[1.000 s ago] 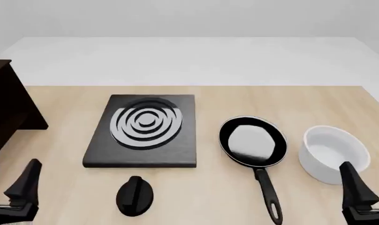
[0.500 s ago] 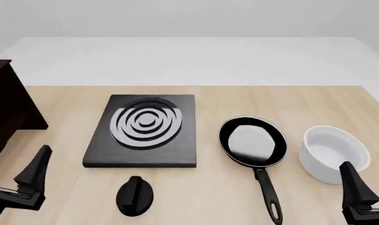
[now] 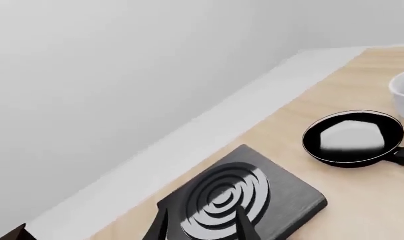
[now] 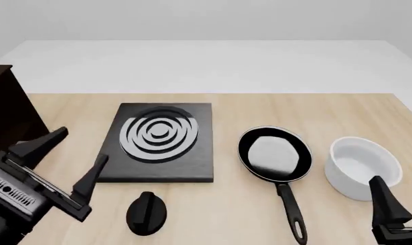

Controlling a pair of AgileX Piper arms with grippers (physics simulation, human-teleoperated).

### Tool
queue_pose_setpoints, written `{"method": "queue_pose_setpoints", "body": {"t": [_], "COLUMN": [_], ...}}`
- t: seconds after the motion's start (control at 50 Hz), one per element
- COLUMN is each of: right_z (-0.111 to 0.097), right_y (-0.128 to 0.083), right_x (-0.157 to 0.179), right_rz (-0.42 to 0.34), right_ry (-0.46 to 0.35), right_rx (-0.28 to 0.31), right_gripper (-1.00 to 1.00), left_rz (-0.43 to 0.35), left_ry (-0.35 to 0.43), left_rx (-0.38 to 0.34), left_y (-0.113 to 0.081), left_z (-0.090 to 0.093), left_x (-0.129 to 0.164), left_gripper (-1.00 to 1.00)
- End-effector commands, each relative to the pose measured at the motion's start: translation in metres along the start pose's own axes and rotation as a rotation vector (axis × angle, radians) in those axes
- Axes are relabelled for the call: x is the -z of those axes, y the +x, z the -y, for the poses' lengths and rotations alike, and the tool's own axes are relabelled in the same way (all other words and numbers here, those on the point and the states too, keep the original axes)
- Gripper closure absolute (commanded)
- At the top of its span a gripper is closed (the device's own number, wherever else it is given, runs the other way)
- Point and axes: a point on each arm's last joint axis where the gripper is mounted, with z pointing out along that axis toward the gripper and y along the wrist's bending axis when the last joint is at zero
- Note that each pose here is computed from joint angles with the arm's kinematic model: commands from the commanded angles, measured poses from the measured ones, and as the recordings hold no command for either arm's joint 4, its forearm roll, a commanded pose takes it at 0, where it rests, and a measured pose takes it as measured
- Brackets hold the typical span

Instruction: Put the frying pan under the cabinet shelf.

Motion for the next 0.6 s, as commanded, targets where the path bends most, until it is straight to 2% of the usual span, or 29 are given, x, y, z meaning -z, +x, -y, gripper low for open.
{"method": "queue_pose_setpoints", "body": {"t": [0.02, 0.12, 0.34, 0.38, 0.42, 0.5, 0.58, 0.6], "right_z": [0.0, 0.0, 0.0, 0.0, 0.0, 0.0, 0.0, 0.0], "right_y": [0.0, 0.0, 0.0, 0.0, 0.0, 0.0, 0.0, 0.0], "right_x": [0.0, 0.0, 0.0, 0.0, 0.0, 0.0, 0.0, 0.0], "right_rz": [0.0, 0.0, 0.0, 0.0, 0.0, 0.0, 0.0, 0.0], "right_ry": [0.0, 0.0, 0.0, 0.0, 0.0, 0.0, 0.0, 0.0], "right_rx": [0.0, 0.0, 0.0, 0.0, 0.0, 0.0, 0.0, 0.0], "right_gripper": [-1.0, -1.0, -1.0, -1.0, -1.0, -1.0, -1.0, -1.0], "left_rz": [0.036, 0.049, 0.099, 0.109, 0.108, 0.121, 0.128, 0.145], "left_ry": [0.127, 0.201, 0.275, 0.29, 0.293, 0.335, 0.369, 0.384], "left_rx": [-0.132, -0.178, -0.275, -0.315, -0.299, -0.311, -0.342, -0.369], "left_y": [0.002, 0.004, 0.005, 0.01, 0.009, 0.008, 0.012, 0.014], "left_z": [0.021, 0.035, 0.054, 0.061, 0.062, 0.071, 0.08, 0.084], "left_x": [-0.017, -0.023, -0.034, -0.037, -0.04, -0.043, -0.044, -0.041], "left_gripper": [-1.0, -1.0, -1.0, -1.0, -1.0, -1.0, -1.0, -1.0]}}
